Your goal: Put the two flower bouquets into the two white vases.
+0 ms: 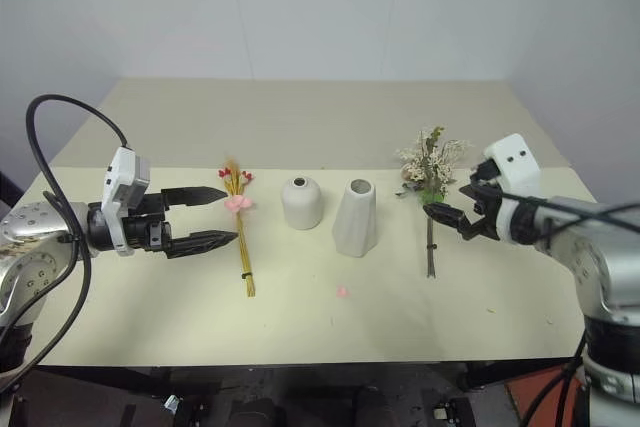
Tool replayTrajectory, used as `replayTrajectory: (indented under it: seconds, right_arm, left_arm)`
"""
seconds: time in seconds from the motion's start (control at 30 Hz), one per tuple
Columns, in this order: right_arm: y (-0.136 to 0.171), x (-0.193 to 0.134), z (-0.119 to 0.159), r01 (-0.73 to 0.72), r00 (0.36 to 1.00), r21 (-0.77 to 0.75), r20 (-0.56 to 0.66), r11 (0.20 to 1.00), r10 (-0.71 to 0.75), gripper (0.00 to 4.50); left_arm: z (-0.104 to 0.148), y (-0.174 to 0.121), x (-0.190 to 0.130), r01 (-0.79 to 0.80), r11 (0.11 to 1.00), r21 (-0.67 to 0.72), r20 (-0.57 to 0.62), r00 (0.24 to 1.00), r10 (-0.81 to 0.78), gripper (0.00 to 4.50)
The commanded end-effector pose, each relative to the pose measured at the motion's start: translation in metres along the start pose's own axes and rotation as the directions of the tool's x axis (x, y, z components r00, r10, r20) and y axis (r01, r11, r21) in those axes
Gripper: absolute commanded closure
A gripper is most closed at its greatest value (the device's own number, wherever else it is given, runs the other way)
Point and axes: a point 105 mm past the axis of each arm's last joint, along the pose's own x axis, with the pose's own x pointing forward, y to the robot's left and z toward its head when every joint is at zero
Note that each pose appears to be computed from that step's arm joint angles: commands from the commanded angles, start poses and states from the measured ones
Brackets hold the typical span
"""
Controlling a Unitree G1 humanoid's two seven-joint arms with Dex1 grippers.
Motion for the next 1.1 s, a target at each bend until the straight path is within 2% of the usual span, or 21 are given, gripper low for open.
replayTrajectory:
  seconds: [0.03, 0.23, 0.33, 0.47, 0.53, 0.6, 0.67, 0.77, 0.9, 1.1]
  right_arm:
    - [0.005, -0.026, 0.015, 0.011, 0.988, -0.142, 0.151, 0.99, 0.01, 0.0]
    - [0.02, -0.043, -0.011, -0.104, 0.985, -0.199, 0.113, 0.974, 0.128, 0.0]
    - [0.016, -0.038, -0.011, -0.073, 0.99, -0.194, 0.103, 0.978, 0.095, 0.0]
    - [0.006, -0.022, 0.005, -0.048, 0.993, -0.081, 0.106, 0.996, 0.056, 0.0]
    - [0.001, -0.011, 0.005, -0.026, 0.999, -0.032, 0.035, 0.999, 0.027, 0.0]
    - [-0.007, 0.005, -0.006, 0.028, 0.992, 0.055, -0.123, 0.998, -0.021, 0.0]
    - [-0.011, 0.019, -0.011, 0.06, 0.978, 0.138, -0.206, 0.989, -0.03, 0.0]
    - [-0.01, 0.037, -0.008, 0.087, 0.965, 0.182, -0.258, 0.979, -0.038, 0.0]
    - [-0.021, 0.06, -0.019, 0.195, 0.924, 0.176, -0.364, 0.965, -0.12, 0.0]
    - [-0.033, 0.097, -0.03, 0.275, 0.896, 0.183, -0.405, 0.944, -0.182, 0.0]
  left_arm:
    - [0.003, -0.001, -0.002, -0.006, 1.0, 0.013, 0.015, 1.0, 0.006, 0.01]
    - [-0.003, -0.003, -0.003, -0.011, 1.0, -0.007, 0.008, 1.0, 0.011, 0.01]
    - [-0.004, -0.004, -0.003, -0.011, 1.0, -0.008, 0.003, 1.0, 0.011, 0.01]
    - [0.001, -0.002, -0.003, -0.007, 1.0, 0.004, 0.006, 1.0, 0.007, 0.01]
    - [0.005, -0.001, -0.002, 0.005, 1.0, 0.014, 0.015, 1.0, -0.005, 0.01]
    - [0.012, 0.001, 0.0, 0.021, 1.0, 0.02, 0.036, 0.999, -0.022, 0.01]
    - [0.018, 0.003, 0.003, 0.037, 0.999, 0.038, 0.046, 0.998, -0.038, 0.01]
    - [0.021, 0.004, 0.005, 0.054, 0.997, 0.058, 0.047, 0.997, -0.057, 0.01]
    - [0.025, 0.005, 0.008, 0.075, 0.995, 0.072, 0.055, 0.995, -0.079, 0.01]
    - [0.027, 0.006, 0.01, 0.084, 0.993, 0.084, 0.056, 0.994, -0.089, 0.01]
